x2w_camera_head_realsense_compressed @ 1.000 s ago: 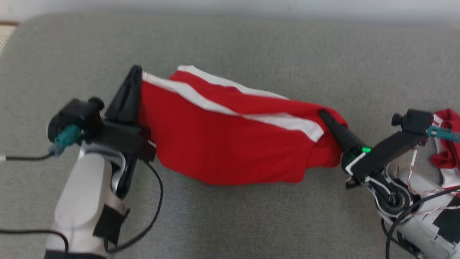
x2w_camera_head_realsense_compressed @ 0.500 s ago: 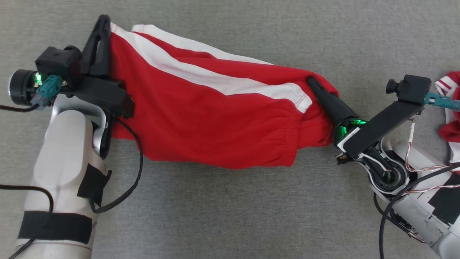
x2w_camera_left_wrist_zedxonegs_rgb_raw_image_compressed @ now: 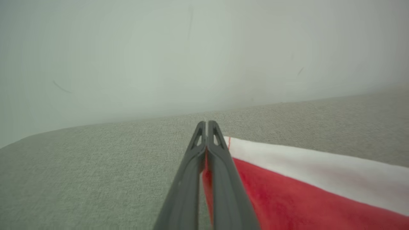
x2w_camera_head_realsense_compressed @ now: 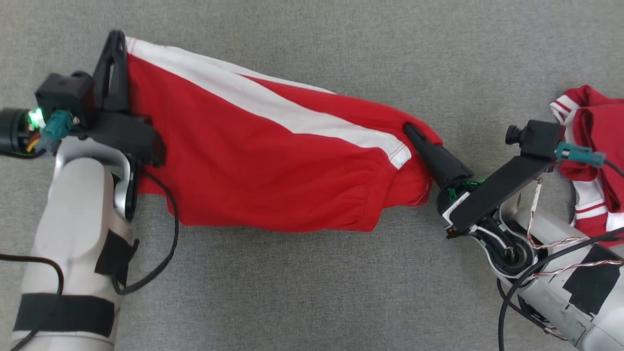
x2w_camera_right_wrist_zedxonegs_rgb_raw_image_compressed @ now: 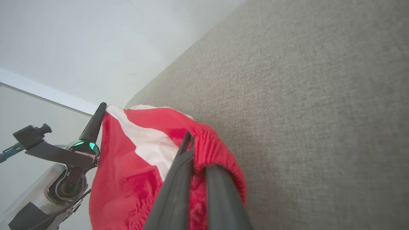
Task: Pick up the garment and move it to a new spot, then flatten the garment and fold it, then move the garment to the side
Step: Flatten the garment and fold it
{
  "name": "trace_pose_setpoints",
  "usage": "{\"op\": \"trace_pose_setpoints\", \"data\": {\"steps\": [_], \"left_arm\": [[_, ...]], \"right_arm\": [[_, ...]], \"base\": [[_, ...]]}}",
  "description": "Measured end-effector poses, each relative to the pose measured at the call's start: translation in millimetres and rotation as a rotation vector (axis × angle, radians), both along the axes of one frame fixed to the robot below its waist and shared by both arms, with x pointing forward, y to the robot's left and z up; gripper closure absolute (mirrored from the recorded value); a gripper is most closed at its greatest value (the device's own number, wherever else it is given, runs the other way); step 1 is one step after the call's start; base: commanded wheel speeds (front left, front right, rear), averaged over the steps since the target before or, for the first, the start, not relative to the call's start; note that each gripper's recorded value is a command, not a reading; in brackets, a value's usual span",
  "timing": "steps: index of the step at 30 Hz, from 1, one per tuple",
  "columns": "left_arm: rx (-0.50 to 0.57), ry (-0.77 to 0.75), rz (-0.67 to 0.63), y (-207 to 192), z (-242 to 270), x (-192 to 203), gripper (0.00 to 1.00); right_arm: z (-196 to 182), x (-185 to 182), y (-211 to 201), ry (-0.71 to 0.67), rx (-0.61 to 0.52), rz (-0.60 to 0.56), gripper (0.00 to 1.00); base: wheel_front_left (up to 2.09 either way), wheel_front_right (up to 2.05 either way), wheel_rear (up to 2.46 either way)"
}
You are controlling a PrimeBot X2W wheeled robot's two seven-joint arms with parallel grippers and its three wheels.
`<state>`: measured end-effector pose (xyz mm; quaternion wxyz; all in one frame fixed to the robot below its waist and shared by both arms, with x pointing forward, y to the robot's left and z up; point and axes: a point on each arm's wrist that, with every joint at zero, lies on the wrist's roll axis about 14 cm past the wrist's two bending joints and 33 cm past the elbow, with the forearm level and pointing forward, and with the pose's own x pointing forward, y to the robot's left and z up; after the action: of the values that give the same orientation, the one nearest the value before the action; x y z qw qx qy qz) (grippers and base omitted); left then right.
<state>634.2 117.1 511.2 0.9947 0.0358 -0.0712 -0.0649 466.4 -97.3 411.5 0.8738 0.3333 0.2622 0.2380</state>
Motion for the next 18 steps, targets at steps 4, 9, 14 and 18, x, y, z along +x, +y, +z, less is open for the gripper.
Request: {"op": "trace_pose_setpoints", "data": {"steps": [4, 9, 14, 18], "left_arm": [[-0.002, 0.036, -0.012, -2.2, -8.2, -6.0, 0.24], [-0.009, 0.049, -0.005, 1.9, -6.0, -15.2, 0.0], [-0.016, 0.047, 0.004, 5.8, -0.4, -28.3, 0.0], [-0.026, 0.033, 0.0, 5.8, 7.8, -40.2, 0.0]], "right_arm": [[-0.5, -3.7, -4.6, -0.01, -0.026, -0.013, 0.0], [-2.3, -1.8, -26.9, -0.08, -0.143, -0.044, 0.0], [5.2, 3.1, -47.7, -0.141, -0.226, -0.091, 0.0], [24.9, 15.6, -73.0, -0.248, -0.312, -0.164, 0.0]], "base": [[0.0, 0.0, 0.0], [0.0, 0.0, 0.0], [0.0, 0.0, 0.0], [0.0, 0.0, 0.0]]}}
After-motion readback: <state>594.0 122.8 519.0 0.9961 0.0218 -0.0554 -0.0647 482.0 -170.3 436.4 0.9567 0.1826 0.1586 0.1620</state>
